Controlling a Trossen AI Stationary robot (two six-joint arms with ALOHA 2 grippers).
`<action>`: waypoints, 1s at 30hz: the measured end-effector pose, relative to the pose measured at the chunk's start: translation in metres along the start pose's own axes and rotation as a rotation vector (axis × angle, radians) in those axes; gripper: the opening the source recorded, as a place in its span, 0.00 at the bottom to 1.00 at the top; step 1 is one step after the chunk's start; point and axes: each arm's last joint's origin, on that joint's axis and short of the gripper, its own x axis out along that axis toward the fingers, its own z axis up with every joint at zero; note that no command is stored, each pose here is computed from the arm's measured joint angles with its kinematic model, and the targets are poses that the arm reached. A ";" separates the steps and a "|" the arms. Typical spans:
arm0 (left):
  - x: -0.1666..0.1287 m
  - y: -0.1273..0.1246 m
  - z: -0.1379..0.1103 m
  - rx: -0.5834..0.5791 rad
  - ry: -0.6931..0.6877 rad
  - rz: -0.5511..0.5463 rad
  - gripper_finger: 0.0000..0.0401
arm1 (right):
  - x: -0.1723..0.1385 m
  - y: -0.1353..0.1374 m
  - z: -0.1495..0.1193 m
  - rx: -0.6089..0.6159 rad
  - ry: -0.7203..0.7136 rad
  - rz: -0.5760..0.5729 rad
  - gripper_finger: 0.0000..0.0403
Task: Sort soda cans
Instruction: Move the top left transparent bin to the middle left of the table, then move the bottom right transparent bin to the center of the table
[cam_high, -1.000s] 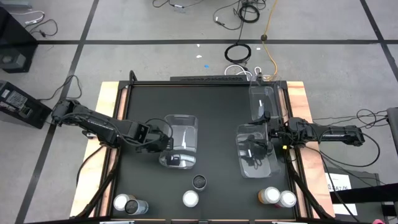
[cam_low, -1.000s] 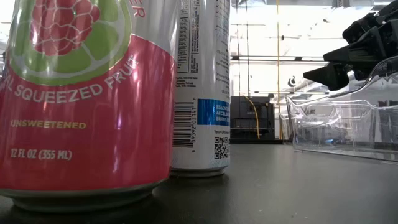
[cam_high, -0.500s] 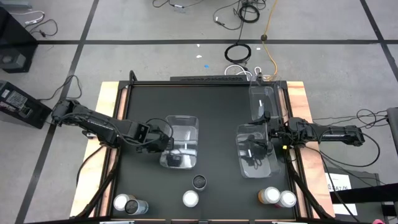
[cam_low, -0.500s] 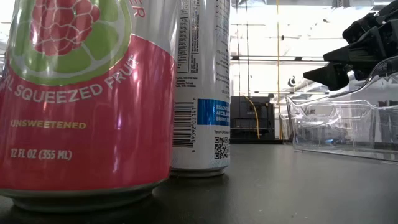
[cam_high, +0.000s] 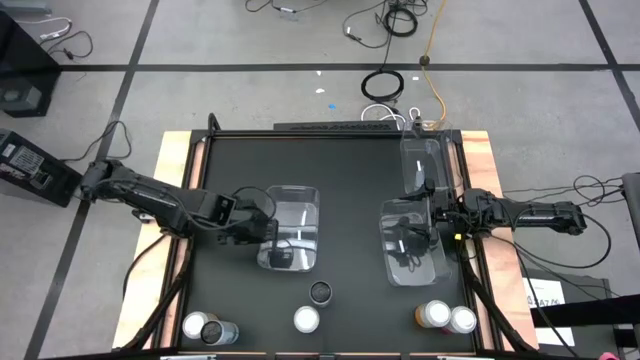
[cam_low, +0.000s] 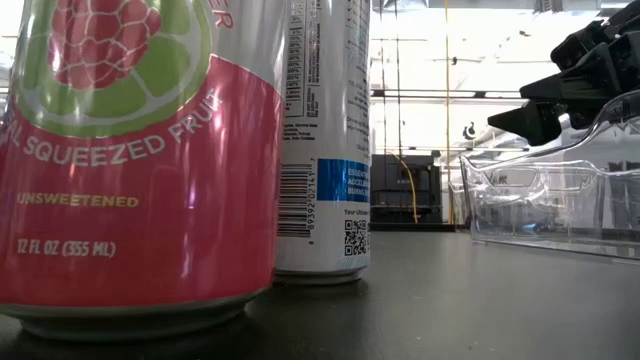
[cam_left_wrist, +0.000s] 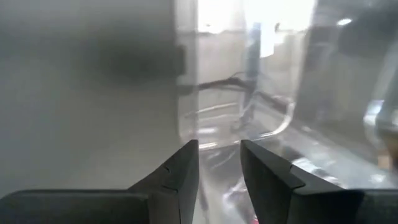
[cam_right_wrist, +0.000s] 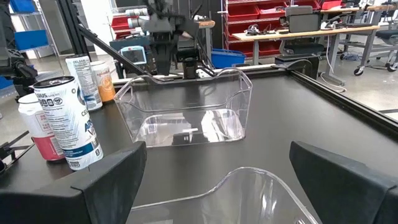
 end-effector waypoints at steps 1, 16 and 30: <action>-0.005 -0.001 0.001 0.007 -0.020 -0.019 0.32 | 0.000 0.000 0.000 0.000 0.000 0.000 0.97; -0.056 -0.010 -0.004 0.455 -0.245 -0.223 0.32 | 0.000 0.000 0.000 0.000 0.000 0.000 0.97; -0.061 -0.006 -0.018 0.709 -0.207 -0.250 0.32 | 0.000 0.000 0.000 0.000 -0.002 0.000 0.97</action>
